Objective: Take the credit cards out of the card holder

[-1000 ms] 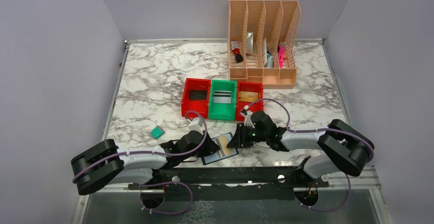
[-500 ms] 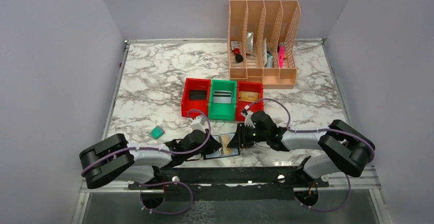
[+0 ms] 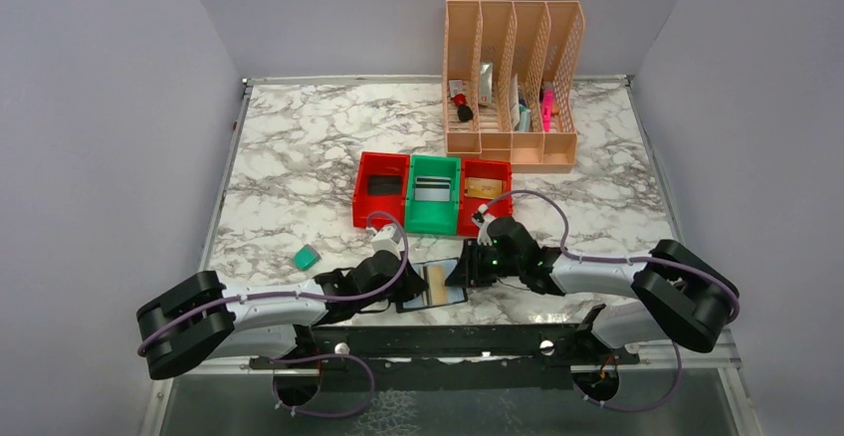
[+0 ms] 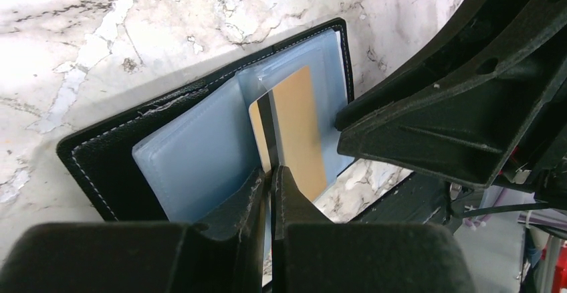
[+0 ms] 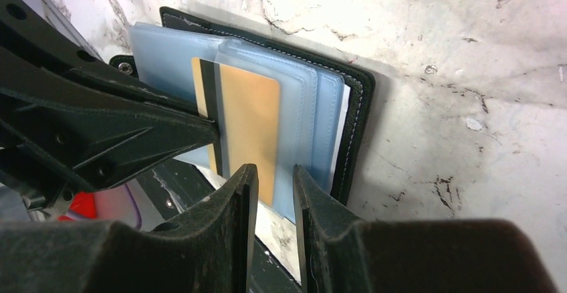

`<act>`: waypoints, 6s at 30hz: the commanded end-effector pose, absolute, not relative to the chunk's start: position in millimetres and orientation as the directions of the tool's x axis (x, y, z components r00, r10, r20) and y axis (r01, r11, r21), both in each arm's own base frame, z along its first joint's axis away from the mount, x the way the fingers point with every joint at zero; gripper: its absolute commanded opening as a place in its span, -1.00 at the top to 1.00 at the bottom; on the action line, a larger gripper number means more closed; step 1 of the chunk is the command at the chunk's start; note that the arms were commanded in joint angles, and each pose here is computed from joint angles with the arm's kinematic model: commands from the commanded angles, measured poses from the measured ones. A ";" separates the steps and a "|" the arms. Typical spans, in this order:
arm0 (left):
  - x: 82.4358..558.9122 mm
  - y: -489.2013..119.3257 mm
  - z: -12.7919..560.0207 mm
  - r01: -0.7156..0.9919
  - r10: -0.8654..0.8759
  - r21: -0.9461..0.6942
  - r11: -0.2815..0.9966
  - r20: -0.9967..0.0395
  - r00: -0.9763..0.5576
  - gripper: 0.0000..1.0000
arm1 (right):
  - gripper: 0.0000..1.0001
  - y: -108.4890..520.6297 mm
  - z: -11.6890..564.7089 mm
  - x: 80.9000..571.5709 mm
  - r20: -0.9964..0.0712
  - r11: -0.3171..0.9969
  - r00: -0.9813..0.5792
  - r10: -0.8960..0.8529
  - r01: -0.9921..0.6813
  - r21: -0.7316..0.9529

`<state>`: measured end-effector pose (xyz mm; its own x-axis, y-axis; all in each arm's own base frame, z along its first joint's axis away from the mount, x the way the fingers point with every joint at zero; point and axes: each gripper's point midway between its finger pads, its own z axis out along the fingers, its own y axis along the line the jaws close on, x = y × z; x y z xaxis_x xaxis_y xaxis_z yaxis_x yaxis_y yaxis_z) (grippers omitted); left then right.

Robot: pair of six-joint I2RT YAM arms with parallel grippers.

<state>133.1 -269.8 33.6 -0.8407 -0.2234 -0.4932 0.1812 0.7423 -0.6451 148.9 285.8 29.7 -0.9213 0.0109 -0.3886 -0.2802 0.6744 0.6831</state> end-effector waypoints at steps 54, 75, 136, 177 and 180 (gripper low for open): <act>117.6 -243.6 25.5 0.199 -0.154 -0.581 0.789 -0.500 -0.852 0.53 | 0.24 308.8 57.7 151.4 -0.455 0.632 -0.878 -0.147 -0.437 0.640; 116.2 -248.2 26.4 0.173 -0.190 -0.621 0.764 -0.473 -0.860 0.25 | 0.20 288.9 -5.5 145.1 -0.352 0.757 -0.924 -0.148 -0.334 0.561; 128.9 -217.6 60.8 0.158 -0.331 -0.659 0.735 -0.552 -0.765 1.00 | 0.09 292.5 32.5 143.6 -0.409 0.700 -0.906 -0.111 -0.363 0.615; 124.1 -293.9 118.0 0.412 -0.224 -0.751 0.516 -0.582 -0.782 1.00 | -0.14 279.2 95.5 150.5 -0.498 0.448 -0.862 0.094 -0.410 0.795; 120.6 -296.3 122.1 0.429 -0.217 -0.761 0.486 -0.581 -0.785 1.00 | -0.12 282.4 93.3 148.4 -0.484 0.431 -0.871 0.083 -0.407 0.806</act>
<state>125.6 -284.1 99.5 -0.7938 -0.2129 -0.5697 0.3619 0.5873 -0.7239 153.9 271.7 80.7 -0.8683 0.0938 -0.4871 -0.3734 0.5227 0.7664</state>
